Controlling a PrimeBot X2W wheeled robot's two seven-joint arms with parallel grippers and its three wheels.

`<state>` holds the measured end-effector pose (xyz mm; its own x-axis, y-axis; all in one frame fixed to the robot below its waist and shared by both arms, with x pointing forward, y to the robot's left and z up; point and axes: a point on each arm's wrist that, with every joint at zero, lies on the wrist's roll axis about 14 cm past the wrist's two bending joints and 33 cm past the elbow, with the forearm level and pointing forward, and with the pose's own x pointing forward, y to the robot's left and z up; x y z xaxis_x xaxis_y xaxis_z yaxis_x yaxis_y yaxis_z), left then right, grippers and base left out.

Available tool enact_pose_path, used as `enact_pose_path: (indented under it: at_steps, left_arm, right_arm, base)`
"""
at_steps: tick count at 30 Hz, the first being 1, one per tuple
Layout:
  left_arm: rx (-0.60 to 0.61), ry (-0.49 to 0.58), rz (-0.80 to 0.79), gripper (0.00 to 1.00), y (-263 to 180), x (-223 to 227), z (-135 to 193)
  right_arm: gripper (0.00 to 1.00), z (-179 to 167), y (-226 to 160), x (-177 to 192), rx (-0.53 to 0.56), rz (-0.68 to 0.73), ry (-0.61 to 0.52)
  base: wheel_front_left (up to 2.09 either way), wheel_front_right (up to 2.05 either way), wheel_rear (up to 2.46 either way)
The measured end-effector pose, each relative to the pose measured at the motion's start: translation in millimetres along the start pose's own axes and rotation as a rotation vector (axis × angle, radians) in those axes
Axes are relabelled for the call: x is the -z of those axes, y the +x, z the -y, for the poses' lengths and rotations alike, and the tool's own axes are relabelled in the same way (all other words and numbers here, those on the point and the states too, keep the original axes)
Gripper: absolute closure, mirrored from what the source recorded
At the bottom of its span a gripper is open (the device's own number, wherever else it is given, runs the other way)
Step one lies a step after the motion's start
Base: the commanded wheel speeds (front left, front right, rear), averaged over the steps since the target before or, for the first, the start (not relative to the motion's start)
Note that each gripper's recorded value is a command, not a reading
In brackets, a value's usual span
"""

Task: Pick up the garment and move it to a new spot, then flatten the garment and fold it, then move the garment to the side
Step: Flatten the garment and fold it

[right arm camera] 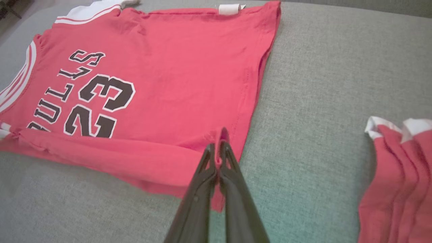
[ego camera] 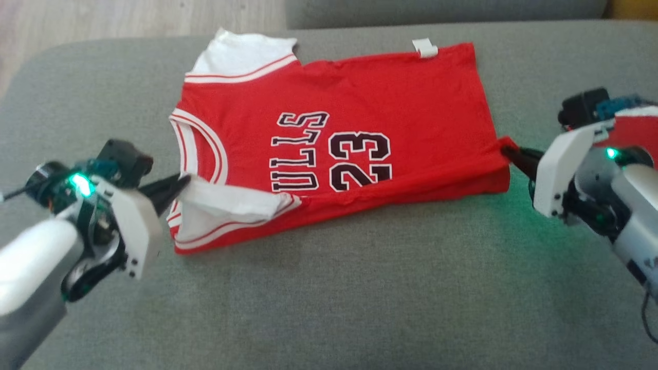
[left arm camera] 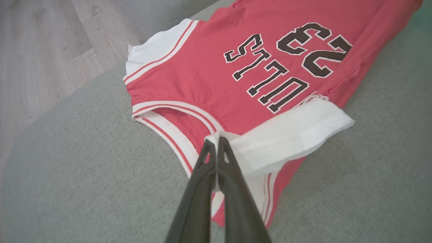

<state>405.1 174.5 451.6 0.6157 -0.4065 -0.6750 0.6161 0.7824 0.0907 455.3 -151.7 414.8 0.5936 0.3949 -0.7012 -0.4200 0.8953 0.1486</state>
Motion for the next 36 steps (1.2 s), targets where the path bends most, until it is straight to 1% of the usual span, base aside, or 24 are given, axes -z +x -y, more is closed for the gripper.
enact_pose_path:
  at_steps: [5, 12, 18, 20, 25, 28, 29, 30, 31, 32, 34, 36]
  left_arm:
    - [0.001, 0.036, -0.025, 1.00, 19, -4, -10]
    - [-0.045, 0.098, -0.023, 1.00, 36, -20, -34]
    - [-0.067, 0.150, -0.036, 1.00, 49, -23, -45]
    - [-0.097, 0.174, -0.020, 1.00, 55, -29, -56]
    - [-0.126, 0.177, -0.015, 1.00, 62, -34, -68]
    - [-0.125, 0.174, -0.022, 1.00, 68, -31, -66]
    - [-0.122, 0.171, -0.022, 0.74, 70, -30, -65]
    - [-0.120, 0.167, -0.023, 0.13, 72, -28, -64]
    - [-0.122, 0.162, -0.013, 0.00, 73, -29, -64]
    - [-0.128, 0.158, -0.003, 0.00, 74, -31, -65]
    - [-0.139, 0.147, 0.016, 0.00, 75, -35, -68]
    - [-0.145, 0.128, 0.070, 0.00, 74, -45, -67]
  right_arm:
    - [1.00, 2, 12, -5, -0.002, -0.005, 0.002]
    - [1.00, 2, 22, -1, -0.006, -0.025, -0.001]
    - [1.00, 7, 26, -2, 0.005, -0.030, -0.011]
    - [1.00, 7, 30, -3, 0.005, -0.027, -0.014]
    - [1.00, 7, 34, -4, 0.006, -0.028, -0.015]
    - [1.00, 8, 36, -4, 0.008, -0.030, -0.022]
    - [1.00, 8, 36, -4, 0.007, -0.028, -0.024]
    - [0.77, 8, 37, -4, 0.009, -0.026, -0.024]
    - [0.19, 9, 37, -5, 0.012, -0.011, -0.026]
    - [0.00, 11, 38, -8, 0.018, 0.011, -0.031]
    - [0.00, 14, 38, -17, 0.032, 0.058, -0.043]
    - [0.00, 16, 37, -32, 0.045, 0.123, -0.049]
  base:
    - [0.00, 0.00, 0.00]
    - [0.00, 0.00, 0.00]
    - [0.00, 0.00, 0.00]
    - [0.00, 0.00, 0.00]
    - [0.00, 0.00, 0.00]
    - [0.00, 0.00, 0.00]
    - [0.00, 0.00, 0.00]
    - [0.00, 0.00, 0.00]
    - [0.00, 0.00, 0.00]
    - [0.00, 0.00, 0.00]
    - [0.00, 0.00, 0.00]
    - [0.00, 0.00, 0.00]
